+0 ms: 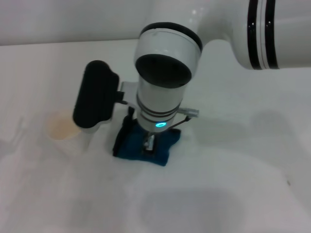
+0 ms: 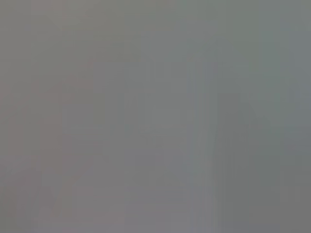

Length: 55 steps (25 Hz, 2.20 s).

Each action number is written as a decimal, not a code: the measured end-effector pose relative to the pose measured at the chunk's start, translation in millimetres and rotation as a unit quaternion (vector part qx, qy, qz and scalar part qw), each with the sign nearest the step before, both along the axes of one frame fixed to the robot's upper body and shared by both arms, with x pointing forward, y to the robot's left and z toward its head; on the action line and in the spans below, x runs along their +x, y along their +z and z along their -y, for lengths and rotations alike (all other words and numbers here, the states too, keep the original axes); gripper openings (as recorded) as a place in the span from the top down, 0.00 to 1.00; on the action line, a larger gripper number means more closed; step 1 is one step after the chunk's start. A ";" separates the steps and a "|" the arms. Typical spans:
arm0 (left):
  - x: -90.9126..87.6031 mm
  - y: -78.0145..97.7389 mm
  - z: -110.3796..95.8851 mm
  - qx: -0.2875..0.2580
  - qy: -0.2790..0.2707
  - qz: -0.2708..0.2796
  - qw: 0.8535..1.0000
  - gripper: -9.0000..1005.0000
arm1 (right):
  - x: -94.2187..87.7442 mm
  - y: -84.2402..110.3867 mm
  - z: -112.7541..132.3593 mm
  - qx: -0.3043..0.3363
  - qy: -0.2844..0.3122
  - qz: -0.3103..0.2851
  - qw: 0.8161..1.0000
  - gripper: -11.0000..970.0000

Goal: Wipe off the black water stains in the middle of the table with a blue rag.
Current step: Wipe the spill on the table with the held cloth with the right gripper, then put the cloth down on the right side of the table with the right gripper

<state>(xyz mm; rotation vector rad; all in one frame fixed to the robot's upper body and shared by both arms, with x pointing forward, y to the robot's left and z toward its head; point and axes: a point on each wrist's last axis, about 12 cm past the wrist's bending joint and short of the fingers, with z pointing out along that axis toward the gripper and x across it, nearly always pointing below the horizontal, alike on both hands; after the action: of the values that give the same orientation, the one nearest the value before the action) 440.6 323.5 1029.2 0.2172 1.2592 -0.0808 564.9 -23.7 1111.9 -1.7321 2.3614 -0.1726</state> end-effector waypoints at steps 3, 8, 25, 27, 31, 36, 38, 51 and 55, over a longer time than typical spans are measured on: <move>0.4 0.3 -0.6 0.000 0.001 0.001 1.000 0.12 | 5.4 -4.1 9.9 -0.012 -0.014 0.003 1.000 0.91; 1.5 0.9 -0.8 0.001 0.000 0.002 1.000 0.12 | -5.3 -7.4 8.6 -0.007 -0.002 -0.014 1.000 0.91; 4.9 2.1 2.3 0.001 -0.004 0.005 1.000 0.12 | -46.7 -9.5 -7.7 0.017 0.040 -0.074 0.996 0.91; 4.4 1.8 2.1 0.001 -0.003 0.005 1.000 0.12 | -35.8 -9.7 -2.4 0.012 0.021 -0.064 0.998 0.91; 2.2 1.0 0.6 0.001 0.001 0.003 1.000 0.12 | -16.3 -4.3 8.4 -0.001 -0.013 -0.044 0.999 0.91; 0.4 1.0 -3.4 0.000 0.012 0.004 1.000 0.12 | -0.1 7.7 25.5 -0.018 -0.046 -0.033 0.998 0.91; 0.3 1.6 -5.9 0.004 0.015 0.004 1.000 0.12 | 6.0 10.7 35.0 -0.020 -0.064 -0.037 0.997 0.91; 4.1 6.1 -17.5 0.012 0.029 0.011 0.999 0.12 | 35.2 7.5 136.8 -0.007 -0.227 -0.058 0.972 0.90; 5.5 7.7 -21.2 0.007 0.035 0.013 0.999 0.12 | 35.4 6.3 164.6 0.003 -0.267 -0.060 0.962 0.89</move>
<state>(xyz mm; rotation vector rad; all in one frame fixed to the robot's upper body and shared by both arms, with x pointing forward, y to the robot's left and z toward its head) 446.0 344.7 1036.9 0.1858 1.2414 -0.0077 600.3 -188.3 1118.2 -1.0879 2.8623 -0.1435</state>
